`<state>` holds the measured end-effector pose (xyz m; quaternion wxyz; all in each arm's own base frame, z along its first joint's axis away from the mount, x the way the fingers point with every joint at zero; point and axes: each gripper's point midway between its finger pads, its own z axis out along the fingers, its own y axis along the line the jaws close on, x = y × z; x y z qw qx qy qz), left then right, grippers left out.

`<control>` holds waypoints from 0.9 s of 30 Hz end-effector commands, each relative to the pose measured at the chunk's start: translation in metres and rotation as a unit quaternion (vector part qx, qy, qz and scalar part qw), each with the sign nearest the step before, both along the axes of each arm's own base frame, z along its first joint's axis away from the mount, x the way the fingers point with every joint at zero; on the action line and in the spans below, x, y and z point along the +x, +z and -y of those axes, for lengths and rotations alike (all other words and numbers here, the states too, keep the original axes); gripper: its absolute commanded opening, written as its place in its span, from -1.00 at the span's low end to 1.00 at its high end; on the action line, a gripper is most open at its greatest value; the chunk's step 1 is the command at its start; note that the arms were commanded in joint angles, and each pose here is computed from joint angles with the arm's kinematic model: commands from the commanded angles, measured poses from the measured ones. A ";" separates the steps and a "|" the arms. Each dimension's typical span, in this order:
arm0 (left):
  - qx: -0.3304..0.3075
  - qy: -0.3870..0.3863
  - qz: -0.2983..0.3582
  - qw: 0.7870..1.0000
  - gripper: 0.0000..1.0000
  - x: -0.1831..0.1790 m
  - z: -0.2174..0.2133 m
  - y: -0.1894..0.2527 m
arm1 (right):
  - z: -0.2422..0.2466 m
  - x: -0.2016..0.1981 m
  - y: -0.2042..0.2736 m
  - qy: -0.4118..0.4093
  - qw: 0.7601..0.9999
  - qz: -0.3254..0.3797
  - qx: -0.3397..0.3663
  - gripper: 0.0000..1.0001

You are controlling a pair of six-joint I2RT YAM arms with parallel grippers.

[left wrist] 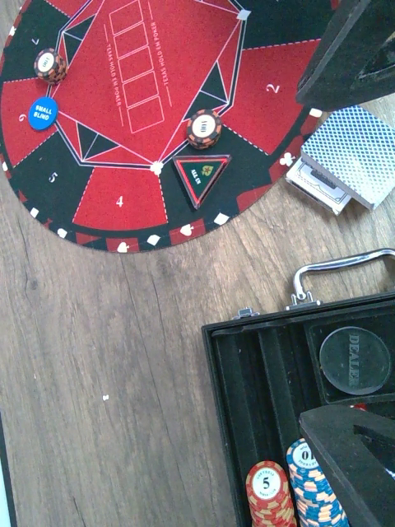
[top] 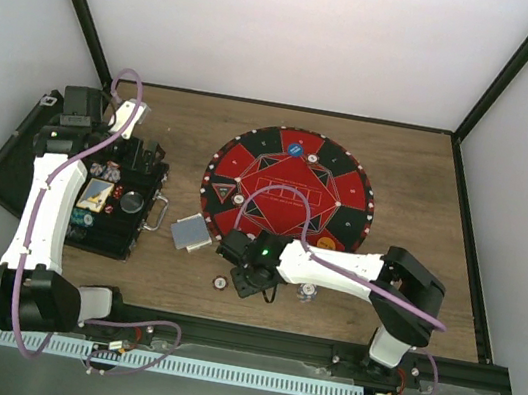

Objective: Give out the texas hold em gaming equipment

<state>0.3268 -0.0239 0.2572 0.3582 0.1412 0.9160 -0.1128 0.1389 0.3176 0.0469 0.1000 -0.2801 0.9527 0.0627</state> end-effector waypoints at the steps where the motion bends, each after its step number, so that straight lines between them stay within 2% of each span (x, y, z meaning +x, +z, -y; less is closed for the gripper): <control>1: 0.003 0.001 0.019 1.000 1.00 0.003 -0.002 0.012 | -0.005 0.000 0.005 -0.001 1.000 0.006 0.007 -0.20; 6: 0.003 0.001 0.018 1.000 1.00 0.003 -0.002 0.011 | -0.007 0.001 0.012 -0.001 1.000 0.009 0.010 -0.31; 20: 0.005 -0.001 0.019 1.000 1.00 0.002 -0.002 0.011 | -0.029 0.023 0.062 0.014 0.998 0.055 0.026 -0.33; 27: 0.002 -0.001 0.019 1.000 1.00 0.002 -0.002 0.012 | -0.040 0.089 0.077 -0.013 0.994 0.094 0.046 -0.33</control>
